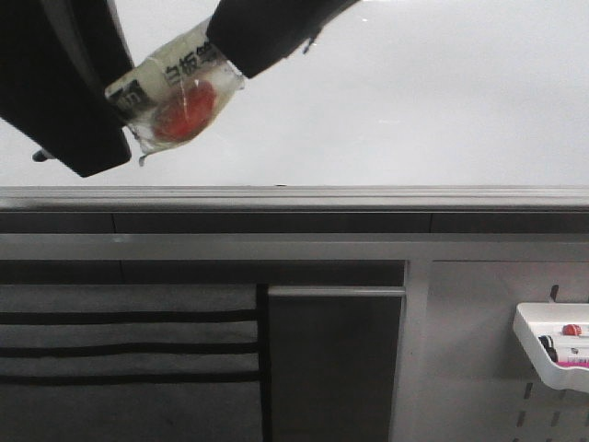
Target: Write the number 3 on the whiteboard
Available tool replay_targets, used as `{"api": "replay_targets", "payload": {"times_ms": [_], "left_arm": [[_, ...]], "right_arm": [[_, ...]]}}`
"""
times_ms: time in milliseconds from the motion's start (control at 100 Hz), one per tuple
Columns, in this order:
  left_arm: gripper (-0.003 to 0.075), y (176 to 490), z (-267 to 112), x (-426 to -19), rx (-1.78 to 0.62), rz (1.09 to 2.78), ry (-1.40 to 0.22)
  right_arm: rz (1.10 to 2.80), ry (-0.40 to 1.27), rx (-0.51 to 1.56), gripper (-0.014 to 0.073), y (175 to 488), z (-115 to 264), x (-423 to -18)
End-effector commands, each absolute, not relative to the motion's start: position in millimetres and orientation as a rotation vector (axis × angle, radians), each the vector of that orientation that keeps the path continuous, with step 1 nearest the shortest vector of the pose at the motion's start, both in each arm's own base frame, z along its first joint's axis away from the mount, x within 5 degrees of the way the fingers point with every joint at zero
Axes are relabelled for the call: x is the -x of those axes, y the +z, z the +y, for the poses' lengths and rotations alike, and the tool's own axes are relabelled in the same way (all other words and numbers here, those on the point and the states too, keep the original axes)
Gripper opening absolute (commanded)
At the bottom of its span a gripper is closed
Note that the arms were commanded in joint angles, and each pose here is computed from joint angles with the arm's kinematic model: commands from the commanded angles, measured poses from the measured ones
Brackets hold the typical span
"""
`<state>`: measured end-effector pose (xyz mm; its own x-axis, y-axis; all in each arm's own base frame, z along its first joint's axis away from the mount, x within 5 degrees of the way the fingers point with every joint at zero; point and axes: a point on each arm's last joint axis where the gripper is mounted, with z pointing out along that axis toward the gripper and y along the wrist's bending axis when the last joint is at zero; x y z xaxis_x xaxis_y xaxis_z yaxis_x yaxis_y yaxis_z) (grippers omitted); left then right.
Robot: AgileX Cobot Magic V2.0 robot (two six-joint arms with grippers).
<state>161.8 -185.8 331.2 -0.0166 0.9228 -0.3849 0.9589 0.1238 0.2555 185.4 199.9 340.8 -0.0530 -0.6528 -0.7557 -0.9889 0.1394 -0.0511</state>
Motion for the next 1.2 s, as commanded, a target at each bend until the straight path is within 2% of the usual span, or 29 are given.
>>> {"api": "replay_targets", "payload": {"times_ms": [0,180,380,490,680,830,980,1110,1190], "left_arm": [[0.0369,353.6,-181.5,-163.0,-1.671,1.908,-0.072],[0.0369,372.4,-161.2,-159.8,-1.425,1.975,-0.001],[0.0369,398.1,-131.2,-145.0,-1.157,1.982,-0.072],[0.0369,403.2,-109.4,-142.1,-0.966,1.973,-0.103],[0.0369,385.4,-73.3,-141.2,-0.683,1.992,-0.091],[0.0369,362.9,-55.5,-141.4,-0.543,2.024,-0.081],[0.0369,351.8,-48.1,-143.7,-0.492,2.053,-0.055],[0.0369,349.8,-47.7,-143.0,-0.491,2.073,-0.056],[0.0369,350.0,-47.8,-143.1,-0.490,2.071,-0.058]], "right_arm": [[1.714,0.662,1.500,-0.0048,362.2,197.9,-184.3],[1.802,0.565,1.337,-0.0048,374.3,175.0,-189.5],[1.963,0.459,1.024,-0.0048,392.0,127.1,-189.5],[1.971,0.417,0.894,-0.0048,393.8,103.7,-179.7],[1.961,0.351,0.637,-0.0048,377.0,72.3,-164.8],[1.957,0.325,0.588,-0.0048,358.9,66.5,-160.0],[1.972,0.335,0.583,-0.0048,355.0,67.4,-162.0],[1.952,0.423,0.495,-0.0048,359.4,72.2,-171.3],[1.978,0.456,0.509,-0.0048,364.9,77.2,-180.7]]}}
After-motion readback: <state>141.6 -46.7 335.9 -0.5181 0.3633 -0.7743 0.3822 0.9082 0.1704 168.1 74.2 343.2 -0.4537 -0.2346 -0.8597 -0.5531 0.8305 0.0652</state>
